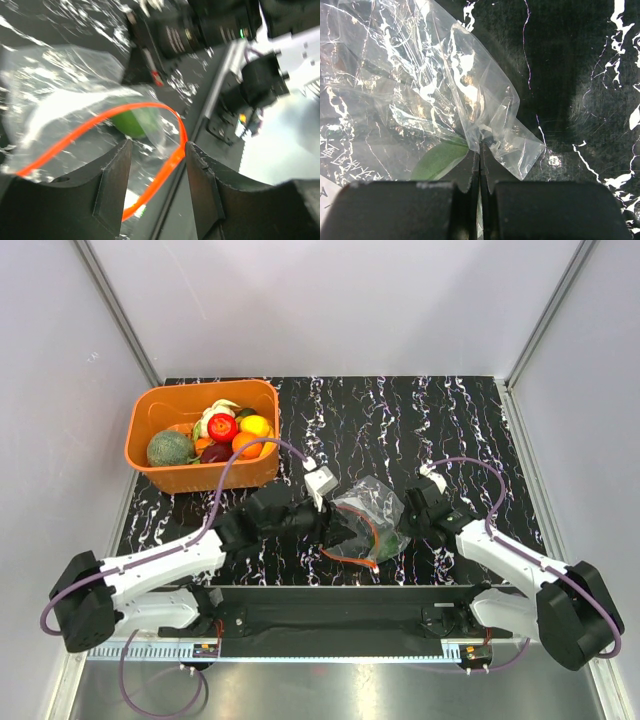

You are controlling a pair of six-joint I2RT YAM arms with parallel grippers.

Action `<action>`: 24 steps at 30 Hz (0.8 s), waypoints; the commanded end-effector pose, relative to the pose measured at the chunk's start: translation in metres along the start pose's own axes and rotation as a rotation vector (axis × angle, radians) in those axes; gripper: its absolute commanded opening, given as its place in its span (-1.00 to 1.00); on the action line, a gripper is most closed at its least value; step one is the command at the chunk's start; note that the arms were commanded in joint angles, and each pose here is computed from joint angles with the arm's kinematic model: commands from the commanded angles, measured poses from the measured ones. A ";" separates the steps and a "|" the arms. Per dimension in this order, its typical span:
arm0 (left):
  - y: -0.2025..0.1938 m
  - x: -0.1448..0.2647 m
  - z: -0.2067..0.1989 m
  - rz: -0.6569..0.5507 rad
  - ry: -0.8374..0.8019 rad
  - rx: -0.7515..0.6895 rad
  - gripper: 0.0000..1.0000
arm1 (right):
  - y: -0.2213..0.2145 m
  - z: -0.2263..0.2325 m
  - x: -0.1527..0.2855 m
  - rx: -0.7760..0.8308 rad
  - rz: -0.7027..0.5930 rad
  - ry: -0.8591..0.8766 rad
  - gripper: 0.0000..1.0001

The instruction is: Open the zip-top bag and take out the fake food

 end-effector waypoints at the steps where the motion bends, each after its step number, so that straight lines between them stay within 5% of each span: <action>1: -0.006 -0.013 -0.009 0.017 -0.078 0.000 0.01 | 0.014 0.003 0.007 -0.011 -0.048 0.000 -1.00; 11: -0.046 -0.065 0.019 0.176 -0.020 0.005 -0.13 | 0.011 0.001 0.009 -0.012 -0.038 -0.007 -1.00; 24: -0.050 -0.111 0.021 0.146 -0.085 0.019 -0.14 | 0.001 0.001 0.001 -0.027 0.006 -0.003 -1.00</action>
Point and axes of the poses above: each gripper's point midway between its finger pads, its own x axis back along the fingers, its own z axis along the line the jaws close on, y = z × x, the point moved 3 cm from there along x, back along the fingers, and after that the axes turned 6 degrees about x, right-handed, at the moved point
